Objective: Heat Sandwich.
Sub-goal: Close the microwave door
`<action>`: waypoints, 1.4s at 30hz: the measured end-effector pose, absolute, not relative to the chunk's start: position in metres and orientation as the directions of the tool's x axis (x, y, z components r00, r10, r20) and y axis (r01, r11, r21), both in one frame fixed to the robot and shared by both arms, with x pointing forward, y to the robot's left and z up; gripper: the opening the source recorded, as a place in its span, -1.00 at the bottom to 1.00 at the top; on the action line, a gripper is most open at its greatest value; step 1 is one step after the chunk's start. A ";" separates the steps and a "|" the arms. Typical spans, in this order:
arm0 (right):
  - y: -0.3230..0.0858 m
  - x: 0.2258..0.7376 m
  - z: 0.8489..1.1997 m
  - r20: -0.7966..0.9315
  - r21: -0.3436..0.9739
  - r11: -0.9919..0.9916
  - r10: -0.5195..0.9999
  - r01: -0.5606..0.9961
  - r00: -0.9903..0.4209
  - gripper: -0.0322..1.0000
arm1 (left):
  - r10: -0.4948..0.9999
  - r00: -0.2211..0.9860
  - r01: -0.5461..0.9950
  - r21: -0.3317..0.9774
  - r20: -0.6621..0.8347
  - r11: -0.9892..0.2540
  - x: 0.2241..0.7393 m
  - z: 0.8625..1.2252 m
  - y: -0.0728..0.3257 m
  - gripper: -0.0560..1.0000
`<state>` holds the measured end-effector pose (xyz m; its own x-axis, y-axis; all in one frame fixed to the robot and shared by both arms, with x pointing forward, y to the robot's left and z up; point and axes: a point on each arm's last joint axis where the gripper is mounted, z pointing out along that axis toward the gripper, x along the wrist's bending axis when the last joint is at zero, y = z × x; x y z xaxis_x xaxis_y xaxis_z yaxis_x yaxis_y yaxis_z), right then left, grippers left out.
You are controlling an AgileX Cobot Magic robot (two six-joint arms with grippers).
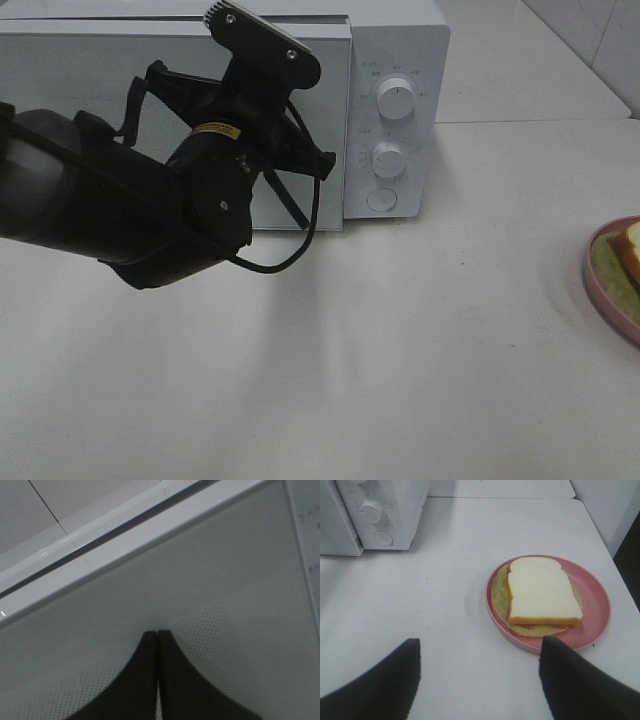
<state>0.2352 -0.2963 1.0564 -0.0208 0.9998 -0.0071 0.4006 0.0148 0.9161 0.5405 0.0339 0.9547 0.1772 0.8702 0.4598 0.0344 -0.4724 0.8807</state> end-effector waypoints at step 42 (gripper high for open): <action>-0.296 0.235 1.056 -0.007 0.916 0.015 1.000 0.401 -0.021 0.34 | 0.749 0.374 0.039 0.798 0.546 -0.601 0.575 0.927 0.027 -0.89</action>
<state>0.2352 -0.2963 1.0564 -0.0208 0.9998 -0.0071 0.4006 0.0148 0.9161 0.5749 0.0270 0.9268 0.3744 0.7493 0.5462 0.0387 -0.6012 0.7982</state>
